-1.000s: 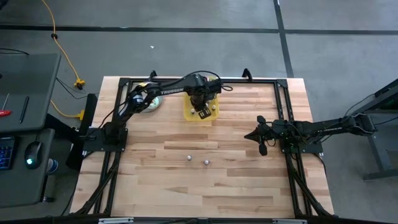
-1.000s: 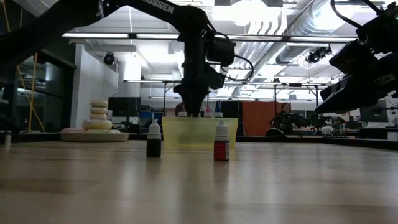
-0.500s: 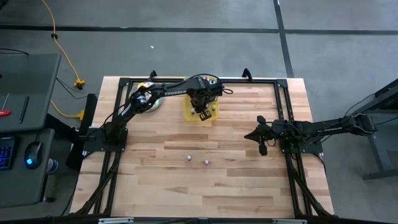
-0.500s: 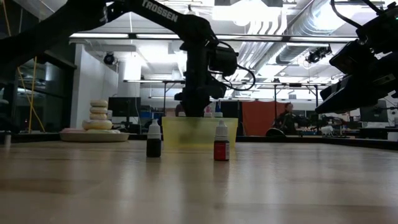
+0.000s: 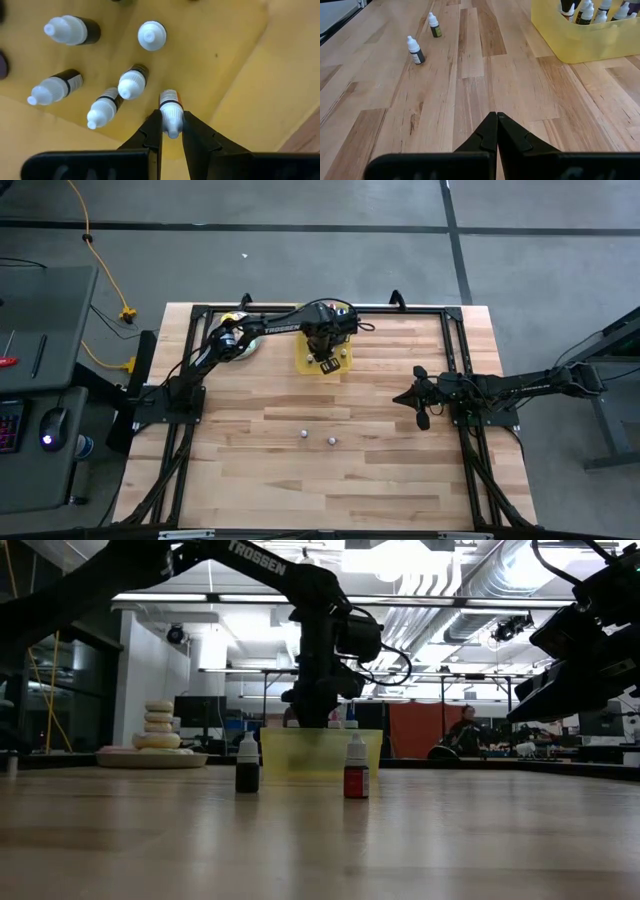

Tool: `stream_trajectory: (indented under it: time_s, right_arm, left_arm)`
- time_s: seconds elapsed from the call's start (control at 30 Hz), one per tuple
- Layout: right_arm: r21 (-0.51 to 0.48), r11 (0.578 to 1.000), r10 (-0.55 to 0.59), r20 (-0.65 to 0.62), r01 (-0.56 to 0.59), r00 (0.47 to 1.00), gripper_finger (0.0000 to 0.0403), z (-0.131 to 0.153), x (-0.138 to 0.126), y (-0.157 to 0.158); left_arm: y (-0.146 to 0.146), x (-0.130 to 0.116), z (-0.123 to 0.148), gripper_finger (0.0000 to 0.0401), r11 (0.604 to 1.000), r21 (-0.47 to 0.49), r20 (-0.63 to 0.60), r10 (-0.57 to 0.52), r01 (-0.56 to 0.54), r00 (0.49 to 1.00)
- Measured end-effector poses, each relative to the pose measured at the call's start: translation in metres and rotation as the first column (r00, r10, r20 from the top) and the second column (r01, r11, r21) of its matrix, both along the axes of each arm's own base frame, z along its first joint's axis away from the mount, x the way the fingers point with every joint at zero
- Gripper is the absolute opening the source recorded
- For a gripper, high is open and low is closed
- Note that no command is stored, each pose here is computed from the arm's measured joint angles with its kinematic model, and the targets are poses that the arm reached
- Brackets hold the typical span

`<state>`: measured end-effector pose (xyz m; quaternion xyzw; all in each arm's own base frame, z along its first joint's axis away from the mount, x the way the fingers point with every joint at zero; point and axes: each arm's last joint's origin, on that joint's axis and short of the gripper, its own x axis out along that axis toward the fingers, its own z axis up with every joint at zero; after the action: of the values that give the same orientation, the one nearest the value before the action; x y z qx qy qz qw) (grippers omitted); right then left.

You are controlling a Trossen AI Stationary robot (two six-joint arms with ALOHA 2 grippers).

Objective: Pick & Place food coloring
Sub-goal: Put the small orange food coloring bottle into the yellow bin, then put the small light green food coloring bottle into the yellow bin

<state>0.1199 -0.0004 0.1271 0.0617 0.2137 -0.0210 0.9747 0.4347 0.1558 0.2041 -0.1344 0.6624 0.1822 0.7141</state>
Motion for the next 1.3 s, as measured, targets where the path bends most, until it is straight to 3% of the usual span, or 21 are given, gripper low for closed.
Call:
stream_trajectory:
  time_s: [0.53,0.93,1.3]
  right_arm:
    - [0.0,1.0,0.0,0.0,0.0,1.0,0.0,0.0,0.0,0.0]
    - [0.0,1.0,0.0,0.0,0.0,1.0,0.0,-0.0001,0.0,0.0]
    - [0.0,1.0,0.0,0.0,0.0,1.0,0.0,0.0,0.0,0.0]
  left_arm:
    - [0.0004,0.0015,-0.0046,0.0045,1.0,-0.004,-0.004,-0.013,0.013,1.0]
    - [0.0006,0.0015,-0.0046,0.0117,1.0,-0.005,-0.005,-0.03,0.03,1.0]
    - [0.0006,0.0005,-0.0047,0.0125,0.999,0.006,-0.021,-0.051,0.051,0.998]
